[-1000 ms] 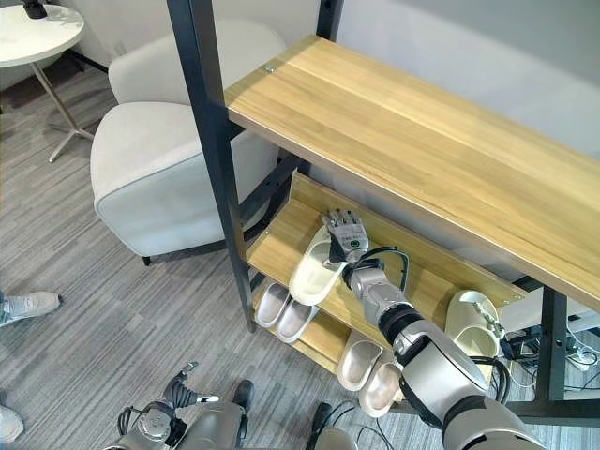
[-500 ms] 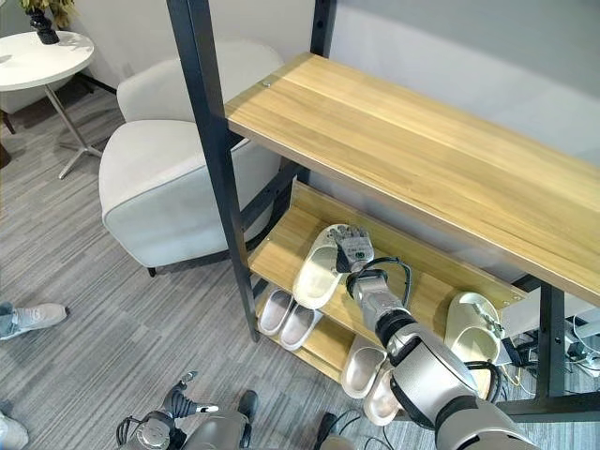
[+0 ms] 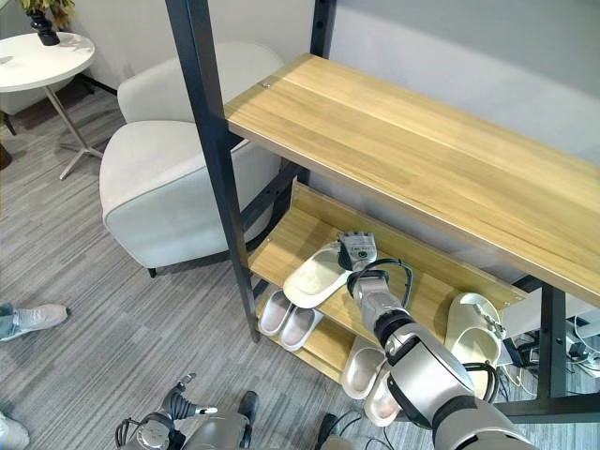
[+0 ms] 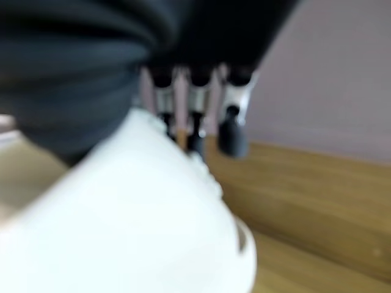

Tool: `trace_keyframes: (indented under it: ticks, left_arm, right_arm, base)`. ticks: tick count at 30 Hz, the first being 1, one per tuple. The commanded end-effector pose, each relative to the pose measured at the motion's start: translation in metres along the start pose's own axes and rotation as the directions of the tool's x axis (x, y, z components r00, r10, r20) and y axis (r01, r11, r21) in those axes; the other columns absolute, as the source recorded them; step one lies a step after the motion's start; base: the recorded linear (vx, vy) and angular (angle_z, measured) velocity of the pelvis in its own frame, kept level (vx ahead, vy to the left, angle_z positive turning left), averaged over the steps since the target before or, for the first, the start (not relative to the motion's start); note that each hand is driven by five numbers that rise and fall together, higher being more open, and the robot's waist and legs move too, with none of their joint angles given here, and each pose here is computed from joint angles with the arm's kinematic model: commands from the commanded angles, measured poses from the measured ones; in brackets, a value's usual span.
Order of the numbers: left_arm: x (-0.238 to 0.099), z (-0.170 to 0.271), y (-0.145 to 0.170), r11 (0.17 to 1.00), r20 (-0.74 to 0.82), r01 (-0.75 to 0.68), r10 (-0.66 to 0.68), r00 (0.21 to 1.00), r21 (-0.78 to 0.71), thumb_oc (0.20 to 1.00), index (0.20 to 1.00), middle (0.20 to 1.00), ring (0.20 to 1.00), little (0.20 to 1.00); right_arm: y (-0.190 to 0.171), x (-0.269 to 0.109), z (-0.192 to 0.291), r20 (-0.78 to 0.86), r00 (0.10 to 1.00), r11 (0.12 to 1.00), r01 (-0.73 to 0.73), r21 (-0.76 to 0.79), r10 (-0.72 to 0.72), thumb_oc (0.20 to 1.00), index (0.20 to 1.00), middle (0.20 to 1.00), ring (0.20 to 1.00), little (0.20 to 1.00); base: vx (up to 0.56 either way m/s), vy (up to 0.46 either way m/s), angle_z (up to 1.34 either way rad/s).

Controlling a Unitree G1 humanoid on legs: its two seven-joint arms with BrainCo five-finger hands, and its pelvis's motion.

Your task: Arrange the slippers neatly on the shoe rack.

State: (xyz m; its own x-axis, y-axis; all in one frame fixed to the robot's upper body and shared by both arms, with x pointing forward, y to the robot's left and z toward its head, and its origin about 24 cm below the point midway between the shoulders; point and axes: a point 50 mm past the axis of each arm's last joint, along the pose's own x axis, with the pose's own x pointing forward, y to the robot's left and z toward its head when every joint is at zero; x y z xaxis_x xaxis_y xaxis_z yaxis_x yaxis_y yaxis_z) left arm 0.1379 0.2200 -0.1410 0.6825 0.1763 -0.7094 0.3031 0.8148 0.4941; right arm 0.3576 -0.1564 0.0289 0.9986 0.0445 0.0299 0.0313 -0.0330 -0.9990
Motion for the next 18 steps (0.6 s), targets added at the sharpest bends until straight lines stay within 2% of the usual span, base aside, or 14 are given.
trace_keyframes:
  ticks: [1,10,18]
  left_arm:
    - [0.005,0.016,-0.001,0.999,0.049,-0.030,0.031,0.998,-0.021,1.000,1.000,1.000,1.000,1.000]
    - [0.004,0.016,-0.007,1.000,0.040,-0.020,0.021,0.999,-0.021,1.000,1.000,1.000,1.000,1.000]
    - [0.004,0.014,-0.006,1.000,0.033,-0.020,0.021,0.999,-0.020,1.000,1.000,1.000,1.000,1.000]
  right_arm:
    - [-0.019,0.003,-0.032,-0.050,0.995,0.994,0.082,-0.076,-0.086,0.200,0.200,0.200,0.200,0.200]
    - [-0.033,-0.011,-0.055,-0.029,0.981,0.972,0.186,-0.140,-0.192,0.200,0.200,0.200,0.200,0.200]
    - [-0.027,-0.028,-0.082,-0.069,0.980,0.968,0.171,-0.186,-0.187,0.200,0.200,0.200,0.200,0.200]
  base:
    - [0.00,0.000,0.00]
    - [0.00,0.003,-0.02]
    - [0.00,-0.001,-0.02]
